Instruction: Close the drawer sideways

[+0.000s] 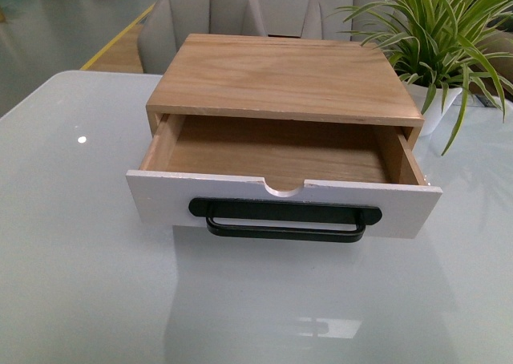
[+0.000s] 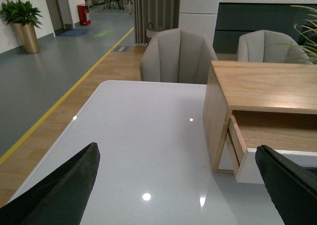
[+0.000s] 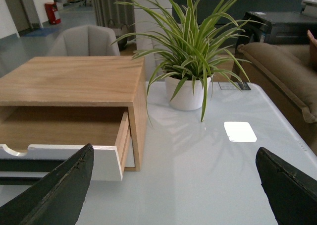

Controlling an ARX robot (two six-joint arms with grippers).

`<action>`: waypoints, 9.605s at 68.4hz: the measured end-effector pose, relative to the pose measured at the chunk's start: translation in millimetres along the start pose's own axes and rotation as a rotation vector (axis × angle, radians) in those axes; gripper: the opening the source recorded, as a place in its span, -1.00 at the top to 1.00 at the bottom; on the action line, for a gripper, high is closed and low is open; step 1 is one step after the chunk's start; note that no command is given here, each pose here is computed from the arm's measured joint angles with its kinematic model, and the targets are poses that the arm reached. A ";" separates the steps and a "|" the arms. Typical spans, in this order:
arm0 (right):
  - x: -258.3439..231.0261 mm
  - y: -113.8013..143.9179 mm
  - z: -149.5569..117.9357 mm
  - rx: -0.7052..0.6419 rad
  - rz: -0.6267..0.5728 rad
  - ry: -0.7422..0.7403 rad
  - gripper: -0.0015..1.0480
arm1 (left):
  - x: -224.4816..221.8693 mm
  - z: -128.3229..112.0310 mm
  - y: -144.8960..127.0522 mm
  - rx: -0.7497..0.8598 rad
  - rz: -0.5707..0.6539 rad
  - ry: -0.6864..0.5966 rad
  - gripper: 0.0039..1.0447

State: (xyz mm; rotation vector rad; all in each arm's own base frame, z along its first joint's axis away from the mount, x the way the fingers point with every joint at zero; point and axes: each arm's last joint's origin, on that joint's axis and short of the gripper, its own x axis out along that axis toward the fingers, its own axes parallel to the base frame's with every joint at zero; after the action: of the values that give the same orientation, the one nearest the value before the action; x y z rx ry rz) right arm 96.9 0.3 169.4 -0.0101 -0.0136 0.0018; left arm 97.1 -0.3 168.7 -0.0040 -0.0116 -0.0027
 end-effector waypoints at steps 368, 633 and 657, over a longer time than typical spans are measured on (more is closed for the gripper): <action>193.7 123.3 -105.7 -1.146 1.050 0.319 -0.83 | 209.5 -107.6 -167.4 0.718 -1.057 0.400 -0.84; 66.1 0.3 -8.3 -0.002 0.001 0.030 0.96 | 66.6 18.9 -17.2 -0.004 -0.003 0.017 0.96; 41.1 0.2 -2.2 -0.001 0.001 0.011 0.96 | 40.1 6.8 -0.3 0.000 -0.002 0.016 0.97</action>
State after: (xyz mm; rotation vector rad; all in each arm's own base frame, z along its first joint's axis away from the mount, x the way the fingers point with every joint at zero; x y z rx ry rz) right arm 138.0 0.5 167.7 -0.0112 -0.0021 0.0030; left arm 137.0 -0.6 176.0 -0.0044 0.0044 -0.0049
